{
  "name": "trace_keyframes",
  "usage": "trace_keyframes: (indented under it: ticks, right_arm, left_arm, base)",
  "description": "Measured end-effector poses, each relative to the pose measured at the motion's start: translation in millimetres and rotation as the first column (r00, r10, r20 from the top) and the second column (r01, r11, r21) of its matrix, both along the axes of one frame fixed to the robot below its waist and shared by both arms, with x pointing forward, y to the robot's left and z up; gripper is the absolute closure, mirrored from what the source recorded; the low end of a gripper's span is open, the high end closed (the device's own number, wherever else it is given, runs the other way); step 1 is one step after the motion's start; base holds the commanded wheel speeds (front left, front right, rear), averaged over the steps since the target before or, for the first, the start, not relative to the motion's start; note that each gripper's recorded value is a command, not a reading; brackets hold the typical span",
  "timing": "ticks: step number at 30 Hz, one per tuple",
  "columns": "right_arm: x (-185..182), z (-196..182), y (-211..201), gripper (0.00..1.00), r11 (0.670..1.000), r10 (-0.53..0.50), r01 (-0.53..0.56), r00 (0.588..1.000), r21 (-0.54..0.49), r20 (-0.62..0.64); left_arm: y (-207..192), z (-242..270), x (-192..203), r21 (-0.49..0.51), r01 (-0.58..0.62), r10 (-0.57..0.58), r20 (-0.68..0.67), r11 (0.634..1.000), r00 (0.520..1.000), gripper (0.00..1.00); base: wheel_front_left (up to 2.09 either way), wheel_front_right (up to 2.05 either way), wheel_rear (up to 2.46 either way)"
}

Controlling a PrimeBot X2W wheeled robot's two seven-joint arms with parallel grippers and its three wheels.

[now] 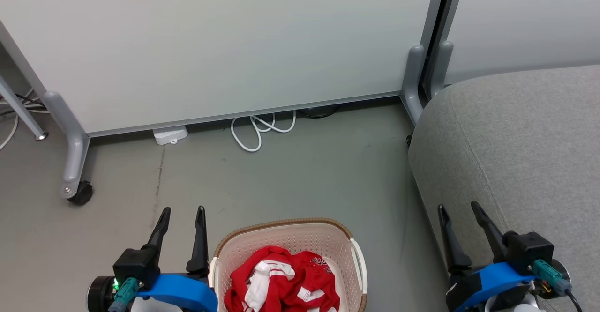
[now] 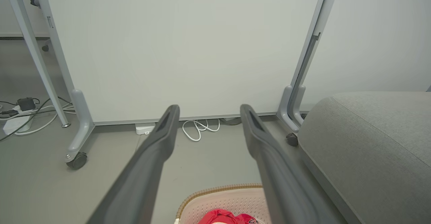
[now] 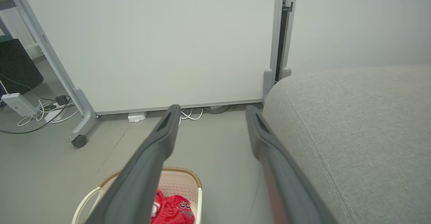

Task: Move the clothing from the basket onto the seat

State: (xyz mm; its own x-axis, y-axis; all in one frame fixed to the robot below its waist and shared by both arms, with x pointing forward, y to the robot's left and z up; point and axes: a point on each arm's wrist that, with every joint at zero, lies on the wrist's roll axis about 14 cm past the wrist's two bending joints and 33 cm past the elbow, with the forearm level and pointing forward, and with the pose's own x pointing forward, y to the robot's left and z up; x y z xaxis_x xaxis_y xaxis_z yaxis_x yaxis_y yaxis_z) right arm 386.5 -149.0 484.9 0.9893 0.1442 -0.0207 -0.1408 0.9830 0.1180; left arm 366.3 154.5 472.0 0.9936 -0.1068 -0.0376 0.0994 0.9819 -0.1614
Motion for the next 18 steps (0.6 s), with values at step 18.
trace_keyframes:
  ticks: [18]
  right_arm:
    - [-0.2, 0.1, 3.4, 0.0, 0.998, 0.021, -0.02, 1.0, -0.066, 0.016]
  left_arm:
    - [-2.3, 2.5, -0.1, 0.05, 0.012, -0.013, 0.022, 0.999, 1.0, 0.0]
  base:
    - [0.0, 0.0, 0.0]
